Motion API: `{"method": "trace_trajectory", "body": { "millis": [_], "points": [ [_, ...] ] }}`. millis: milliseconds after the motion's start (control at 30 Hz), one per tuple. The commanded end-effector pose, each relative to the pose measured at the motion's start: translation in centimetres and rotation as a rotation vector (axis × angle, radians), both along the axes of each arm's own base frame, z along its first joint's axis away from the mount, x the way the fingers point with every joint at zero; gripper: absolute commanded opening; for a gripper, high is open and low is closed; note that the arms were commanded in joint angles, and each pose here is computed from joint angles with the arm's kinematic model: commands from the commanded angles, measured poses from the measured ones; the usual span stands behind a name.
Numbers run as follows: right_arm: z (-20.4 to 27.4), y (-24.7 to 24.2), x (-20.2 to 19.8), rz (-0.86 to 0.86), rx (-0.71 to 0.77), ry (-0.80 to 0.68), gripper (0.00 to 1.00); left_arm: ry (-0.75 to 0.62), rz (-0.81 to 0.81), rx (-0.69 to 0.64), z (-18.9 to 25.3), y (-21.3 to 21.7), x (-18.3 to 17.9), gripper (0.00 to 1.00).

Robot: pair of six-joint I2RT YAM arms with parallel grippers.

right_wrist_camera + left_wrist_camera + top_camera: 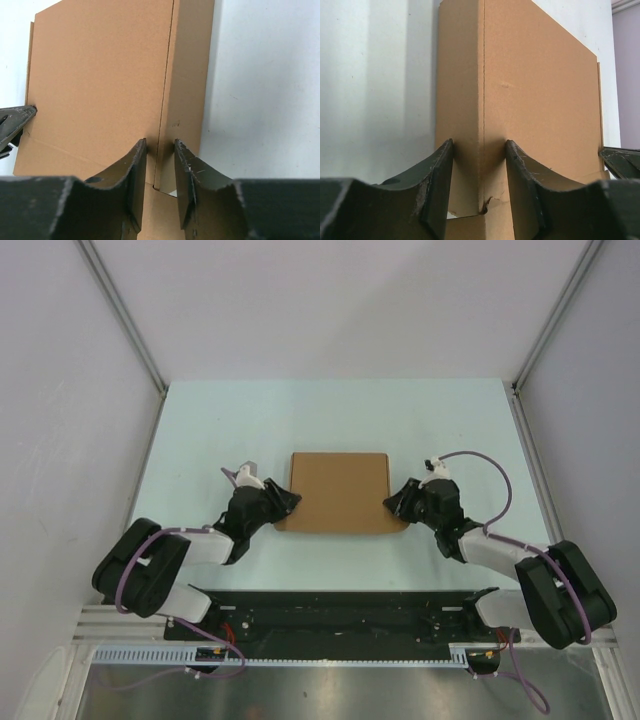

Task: Fold the paper box

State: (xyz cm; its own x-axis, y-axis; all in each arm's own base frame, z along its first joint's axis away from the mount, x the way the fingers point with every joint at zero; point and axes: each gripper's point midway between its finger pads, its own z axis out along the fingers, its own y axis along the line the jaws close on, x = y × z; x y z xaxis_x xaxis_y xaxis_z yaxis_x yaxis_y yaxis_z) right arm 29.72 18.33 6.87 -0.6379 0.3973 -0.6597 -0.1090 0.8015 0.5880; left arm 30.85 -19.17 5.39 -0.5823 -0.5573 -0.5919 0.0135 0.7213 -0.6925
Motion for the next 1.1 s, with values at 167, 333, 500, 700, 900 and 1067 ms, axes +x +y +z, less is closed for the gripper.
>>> {"method": "trace_trajectory", "body": {
  "millis": [167, 333, 500, 700, 900, 1067],
  "points": [
    [-4.5, -1.8, -3.0, 0.002, -0.112, 0.125, 0.19, 0.132, -0.038, 0.035, -4.1, 0.3, -2.9, 0.32],
    [-4.4, -1.8, -3.3, -0.005, -0.097, 0.119, 0.29, 0.123, -0.025, 0.020, -4.0, 0.5, -3.1, 0.39],
    [-0.3, -2.7, -2.1, -0.061, -0.116, 0.022, 0.55, 0.060, 0.025, 0.067, -1.5, 1.4, -1.8, 0.54],
    [5.7, -3.4, -1.0, -0.094, -0.157, -0.106, 0.65, 0.000, 0.052, 0.087, 1.3, 1.7, -0.5, 0.62],
    [10.9, -2.7, -2.3, -0.051, -0.275, -0.256, 0.63, -0.049, 0.096, 0.100, 3.8, 2.7, -0.2, 0.64],
    [12.7, 1.6, -5.6, 0.055, -0.461, -0.433, 0.57, -0.082, 0.152, 0.122, 6.0, 4.0, -0.2, 0.64]
  ]
}}
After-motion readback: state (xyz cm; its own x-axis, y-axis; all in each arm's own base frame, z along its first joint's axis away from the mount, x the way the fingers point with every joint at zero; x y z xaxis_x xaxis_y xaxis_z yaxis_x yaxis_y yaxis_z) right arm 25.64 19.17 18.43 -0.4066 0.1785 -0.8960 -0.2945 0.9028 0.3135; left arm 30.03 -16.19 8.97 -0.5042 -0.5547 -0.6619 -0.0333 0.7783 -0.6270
